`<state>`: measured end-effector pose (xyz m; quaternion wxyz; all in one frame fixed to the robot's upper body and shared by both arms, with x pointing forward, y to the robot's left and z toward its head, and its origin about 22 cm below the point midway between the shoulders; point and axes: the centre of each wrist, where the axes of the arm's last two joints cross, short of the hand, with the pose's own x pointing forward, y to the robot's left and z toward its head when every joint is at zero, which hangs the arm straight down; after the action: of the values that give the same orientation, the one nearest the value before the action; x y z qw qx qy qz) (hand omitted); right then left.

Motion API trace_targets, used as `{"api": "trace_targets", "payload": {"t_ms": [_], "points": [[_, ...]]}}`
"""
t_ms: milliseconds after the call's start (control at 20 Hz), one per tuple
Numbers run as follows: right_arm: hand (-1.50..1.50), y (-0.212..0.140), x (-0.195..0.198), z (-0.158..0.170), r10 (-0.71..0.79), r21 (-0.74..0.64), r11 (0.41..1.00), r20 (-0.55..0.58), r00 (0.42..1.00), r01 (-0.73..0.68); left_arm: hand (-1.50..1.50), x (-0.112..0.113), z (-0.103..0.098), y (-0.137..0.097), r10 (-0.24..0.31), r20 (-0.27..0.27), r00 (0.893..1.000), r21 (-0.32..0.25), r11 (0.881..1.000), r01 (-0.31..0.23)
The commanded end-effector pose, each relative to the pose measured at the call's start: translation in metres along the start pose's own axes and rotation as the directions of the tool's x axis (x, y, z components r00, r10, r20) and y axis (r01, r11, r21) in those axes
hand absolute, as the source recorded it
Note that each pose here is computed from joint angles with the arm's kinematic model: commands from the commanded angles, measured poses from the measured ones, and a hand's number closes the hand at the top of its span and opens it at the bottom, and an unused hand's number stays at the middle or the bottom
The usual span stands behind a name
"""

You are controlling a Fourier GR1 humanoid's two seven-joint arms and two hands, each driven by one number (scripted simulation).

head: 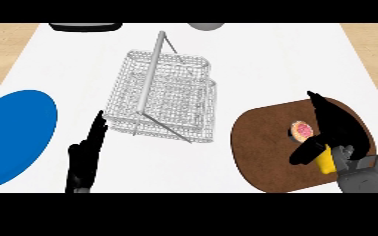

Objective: Pick the cupcake from the cutting board and place it in the tiered basket

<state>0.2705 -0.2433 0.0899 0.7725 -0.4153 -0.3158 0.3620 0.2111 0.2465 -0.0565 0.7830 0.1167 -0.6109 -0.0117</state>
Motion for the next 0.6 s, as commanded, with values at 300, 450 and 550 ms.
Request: {"api": "trace_targets", "payload": {"t_ms": [300, 450, 550], "points": [[-1.50, 0.006, 0.007, -0.016, 0.065, 0.081, 0.995, -0.110, 0.992, -0.056, 0.00, 0.011, 0.006, 0.011, -0.012, -0.011, 1.000, -0.004, 1.000, 0.012], [-1.50, 0.004, 0.000, -0.024, 0.052, 0.122, 0.992, -0.139, 0.989, -0.035, 0.00, 0.013, -0.011, 0.001, 0.000, -0.021, 1.000, -0.008, 1.000, -0.001], [-1.50, 0.016, -0.004, -0.023, 0.081, 0.130, 0.990, -0.142, 0.986, -0.063, 0.00, 0.005, -0.001, -0.009, 0.002, -0.008, 1.000, 0.011, 1.000, -0.002]]}}
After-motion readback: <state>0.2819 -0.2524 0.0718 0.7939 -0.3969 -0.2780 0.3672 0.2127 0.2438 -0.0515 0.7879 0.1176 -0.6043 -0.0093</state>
